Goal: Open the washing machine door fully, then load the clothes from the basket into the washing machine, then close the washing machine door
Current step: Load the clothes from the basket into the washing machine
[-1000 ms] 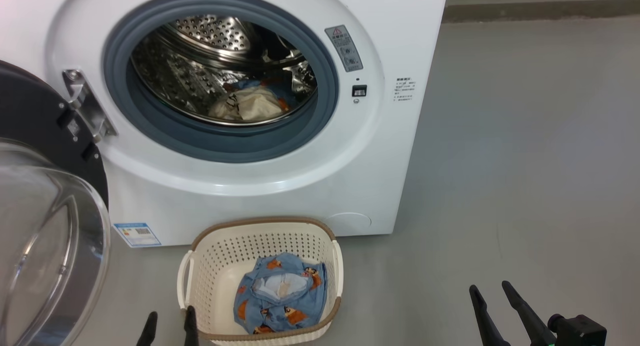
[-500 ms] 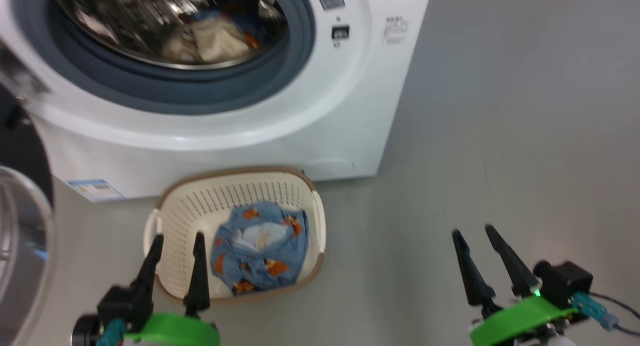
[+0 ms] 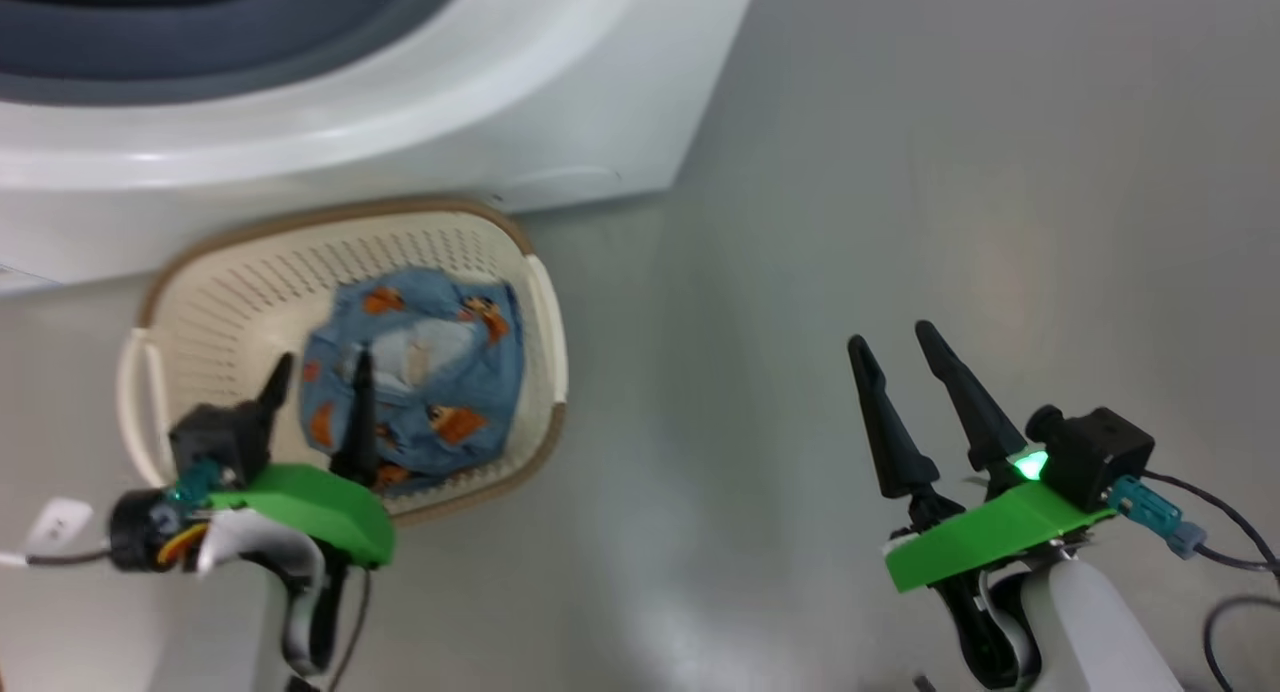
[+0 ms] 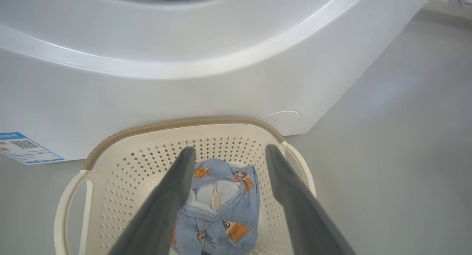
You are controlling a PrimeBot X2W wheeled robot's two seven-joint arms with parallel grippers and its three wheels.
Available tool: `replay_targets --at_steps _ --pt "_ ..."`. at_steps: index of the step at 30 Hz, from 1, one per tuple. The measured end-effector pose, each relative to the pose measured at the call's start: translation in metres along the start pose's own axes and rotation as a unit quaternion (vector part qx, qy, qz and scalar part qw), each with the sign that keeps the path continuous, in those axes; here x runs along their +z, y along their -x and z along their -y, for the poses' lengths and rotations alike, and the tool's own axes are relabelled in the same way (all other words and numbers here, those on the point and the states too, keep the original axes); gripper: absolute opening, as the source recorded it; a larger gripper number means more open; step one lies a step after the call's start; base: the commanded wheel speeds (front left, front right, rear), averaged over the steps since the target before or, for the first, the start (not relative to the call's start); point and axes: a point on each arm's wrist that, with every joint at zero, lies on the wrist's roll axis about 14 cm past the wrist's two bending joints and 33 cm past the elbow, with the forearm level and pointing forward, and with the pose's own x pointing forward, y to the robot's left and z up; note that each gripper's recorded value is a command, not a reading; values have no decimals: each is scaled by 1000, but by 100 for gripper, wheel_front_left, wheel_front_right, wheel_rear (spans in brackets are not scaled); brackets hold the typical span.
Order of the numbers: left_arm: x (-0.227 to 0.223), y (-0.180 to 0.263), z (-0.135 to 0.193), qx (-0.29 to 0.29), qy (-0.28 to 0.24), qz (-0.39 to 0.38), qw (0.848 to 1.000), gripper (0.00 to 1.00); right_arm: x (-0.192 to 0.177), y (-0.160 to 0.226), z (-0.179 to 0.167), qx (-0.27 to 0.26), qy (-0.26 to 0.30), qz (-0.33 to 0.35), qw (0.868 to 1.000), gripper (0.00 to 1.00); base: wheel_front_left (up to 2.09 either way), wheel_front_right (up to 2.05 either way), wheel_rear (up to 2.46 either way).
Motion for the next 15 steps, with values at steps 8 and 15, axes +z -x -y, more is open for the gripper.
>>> replay_targets --at_steps 8,15 --pt "-75 -31 -21 28 19 -125 992 100 -18 -5 25 -35 -1 -23 999 100 0 0 0" --pt "-122 -48 -24 41 40 -195 979 100 -31 -1 45 -63 4 -40 997 100 0 0 0"
